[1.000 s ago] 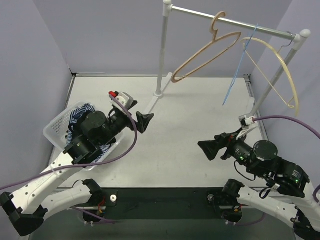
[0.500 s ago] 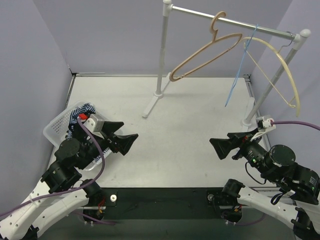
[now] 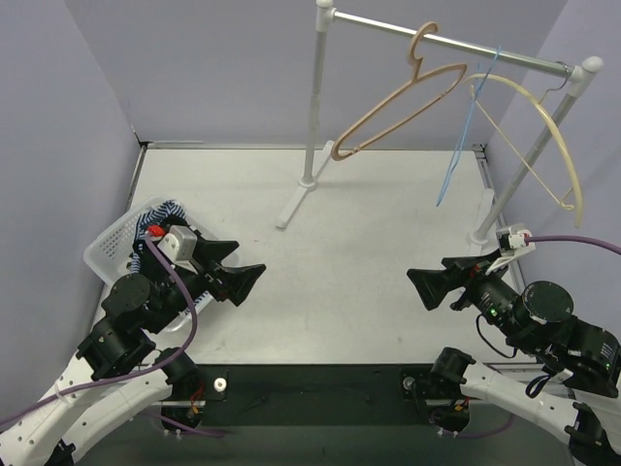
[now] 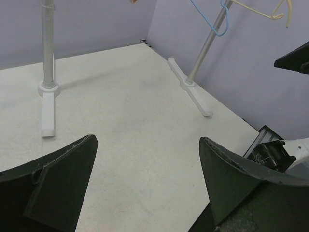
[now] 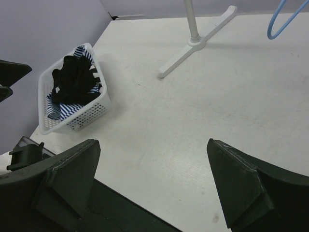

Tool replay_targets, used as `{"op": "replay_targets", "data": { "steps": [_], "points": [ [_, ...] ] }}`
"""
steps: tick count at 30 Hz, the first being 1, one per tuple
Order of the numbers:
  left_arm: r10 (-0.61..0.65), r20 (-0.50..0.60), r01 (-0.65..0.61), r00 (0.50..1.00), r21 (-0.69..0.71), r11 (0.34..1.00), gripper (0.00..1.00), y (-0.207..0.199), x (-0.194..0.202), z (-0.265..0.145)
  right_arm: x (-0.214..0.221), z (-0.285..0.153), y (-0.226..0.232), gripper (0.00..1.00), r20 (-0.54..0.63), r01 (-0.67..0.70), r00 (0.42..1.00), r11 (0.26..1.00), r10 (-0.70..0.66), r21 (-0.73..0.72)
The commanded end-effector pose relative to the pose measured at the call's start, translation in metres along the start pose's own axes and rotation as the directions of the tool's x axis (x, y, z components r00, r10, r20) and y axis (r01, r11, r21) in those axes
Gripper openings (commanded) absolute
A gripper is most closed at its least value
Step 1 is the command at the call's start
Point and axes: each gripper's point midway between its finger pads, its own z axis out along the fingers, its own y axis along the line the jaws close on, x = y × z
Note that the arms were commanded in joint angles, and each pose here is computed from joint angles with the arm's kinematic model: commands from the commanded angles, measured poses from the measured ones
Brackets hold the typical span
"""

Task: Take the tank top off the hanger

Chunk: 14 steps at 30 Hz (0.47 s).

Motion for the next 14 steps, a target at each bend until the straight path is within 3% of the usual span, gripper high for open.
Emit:
{"op": "replay_targets", "data": {
  "steps": [1,14],
  "points": [
    [-0.008,-0.003,0.008,1.000,0.018,1.000,0.97,-0.0043,-0.0013,0.0012,-0.0049,0.0028,-0.0007,1.00,0.009,0.013,1.000,1.000,-0.013,0.017],
    [-0.007,-0.004,0.007,1.000,0.018,1.000,0.97,-0.0044,-0.0019,0.0010,-0.0005,0.0051,0.0002,1.00,-0.008,-0.002,1.000,1.000,0.002,0.020]
  ]
}}
